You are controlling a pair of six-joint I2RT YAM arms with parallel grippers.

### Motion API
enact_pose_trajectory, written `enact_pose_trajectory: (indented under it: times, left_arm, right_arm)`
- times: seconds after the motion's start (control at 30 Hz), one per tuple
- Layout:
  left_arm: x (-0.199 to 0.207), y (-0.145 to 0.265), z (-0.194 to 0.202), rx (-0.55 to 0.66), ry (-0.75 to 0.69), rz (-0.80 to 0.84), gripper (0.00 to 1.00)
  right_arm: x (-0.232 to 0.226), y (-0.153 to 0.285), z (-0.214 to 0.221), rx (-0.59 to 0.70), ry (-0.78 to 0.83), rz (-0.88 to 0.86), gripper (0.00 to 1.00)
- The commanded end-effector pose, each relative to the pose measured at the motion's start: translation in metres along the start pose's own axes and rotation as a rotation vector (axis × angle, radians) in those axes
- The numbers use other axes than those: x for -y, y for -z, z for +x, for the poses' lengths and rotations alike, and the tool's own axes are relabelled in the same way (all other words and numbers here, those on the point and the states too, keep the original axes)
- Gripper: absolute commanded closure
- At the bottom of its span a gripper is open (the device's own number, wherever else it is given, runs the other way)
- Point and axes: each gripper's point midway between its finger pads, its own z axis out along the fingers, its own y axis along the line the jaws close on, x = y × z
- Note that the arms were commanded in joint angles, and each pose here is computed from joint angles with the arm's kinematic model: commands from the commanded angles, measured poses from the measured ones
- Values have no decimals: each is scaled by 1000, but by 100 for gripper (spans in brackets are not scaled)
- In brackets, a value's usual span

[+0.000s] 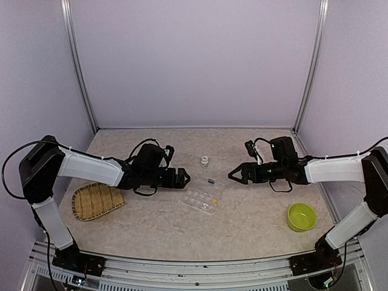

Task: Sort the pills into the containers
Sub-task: Close the lid of the pill container on the pill container.

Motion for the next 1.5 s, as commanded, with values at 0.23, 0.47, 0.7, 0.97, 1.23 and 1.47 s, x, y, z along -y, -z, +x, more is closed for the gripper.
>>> enact_pose_trajectory:
  times: [0.23, 0.47, 0.7, 0.97, 1.23, 1.47]
  left_arm:
    - [36, -12, 16, -23, -8, 173, 1]
    - [32, -15, 35, -52, 19, 153, 1]
    - [32, -18, 52, -76, 34, 156, 1]
    - [46, -16, 65, -95, 29, 198, 1]
    - [50, -9, 68, -96, 28, 213, 3]
    - [50, -6, 68, -94, 27, 218, 11]
  right_arm:
    - [29, -40, 7, -46, -95, -2, 5]
    - [37, -57, 15, -90, -123, -16, 7]
    - [36, -66, 25, -119, -158, -63, 11]
    - [33, -73, 30, -133, -189, -109, 13]
    - [22, -78, 29, -133, -203, -192, 14]
    - [10, -75, 24, -114, -205, -268, 16]
